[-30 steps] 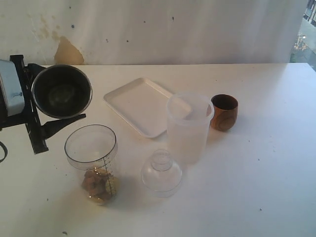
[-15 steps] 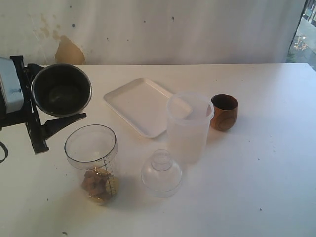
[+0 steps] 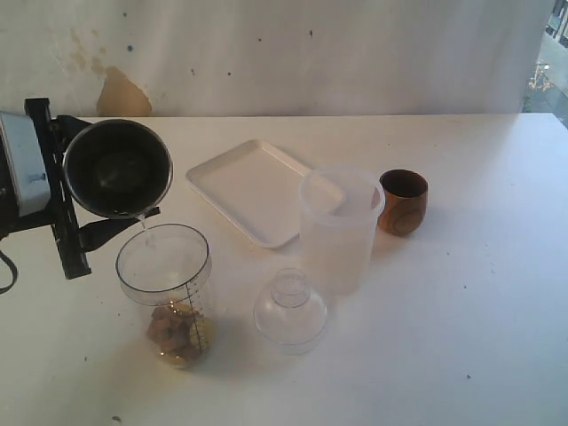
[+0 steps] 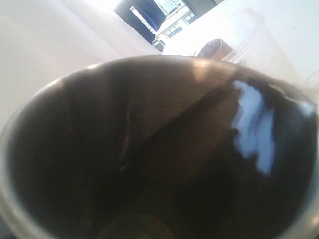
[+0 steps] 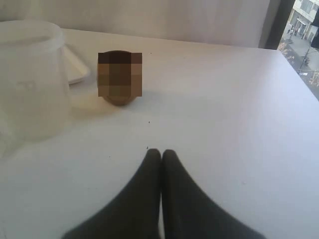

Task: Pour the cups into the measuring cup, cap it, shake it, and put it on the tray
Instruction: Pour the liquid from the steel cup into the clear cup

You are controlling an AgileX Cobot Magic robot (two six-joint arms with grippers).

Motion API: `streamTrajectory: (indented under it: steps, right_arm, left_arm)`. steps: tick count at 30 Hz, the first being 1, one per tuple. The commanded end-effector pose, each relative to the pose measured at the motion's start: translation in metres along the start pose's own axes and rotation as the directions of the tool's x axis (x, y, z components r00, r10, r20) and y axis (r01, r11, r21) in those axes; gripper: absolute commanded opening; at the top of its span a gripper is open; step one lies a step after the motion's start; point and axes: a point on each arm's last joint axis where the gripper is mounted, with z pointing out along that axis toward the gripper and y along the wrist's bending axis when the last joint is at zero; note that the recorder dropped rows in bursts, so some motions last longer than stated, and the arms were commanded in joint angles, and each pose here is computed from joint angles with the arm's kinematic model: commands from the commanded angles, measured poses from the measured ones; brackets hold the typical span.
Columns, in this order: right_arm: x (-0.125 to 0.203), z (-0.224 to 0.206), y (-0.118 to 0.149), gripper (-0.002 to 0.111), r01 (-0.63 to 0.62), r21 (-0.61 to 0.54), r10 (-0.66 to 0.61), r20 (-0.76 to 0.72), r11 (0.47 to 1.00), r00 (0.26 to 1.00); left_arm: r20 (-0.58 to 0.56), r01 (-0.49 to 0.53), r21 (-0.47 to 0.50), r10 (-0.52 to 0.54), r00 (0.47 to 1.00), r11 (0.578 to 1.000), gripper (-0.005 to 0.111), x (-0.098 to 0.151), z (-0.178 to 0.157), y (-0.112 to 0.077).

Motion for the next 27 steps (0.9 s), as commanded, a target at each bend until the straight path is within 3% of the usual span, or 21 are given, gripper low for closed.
streamTrajectory:
  steps: [1, 27]
  right_arm:
    - [0.0010, 0.0001, 0.0002, 0.000, -0.002, -0.002, 0.002, 0.008, 1.000, 1.000]
    - [0.0010, 0.0001, 0.0002, 0.000, -0.002, -0.002, 0.002, 0.008, 1.000, 1.000]
  left_arm:
    - [0.067, -0.036, -0.066, 0.040, 0.997, 0.997, 0.000, -0.0105, -0.0008, 0.0096]
    - [0.038, -0.260, -0.108, 0.266, 0.963, 0.959, 0.000, -0.0101, -0.0010, 0.0124]
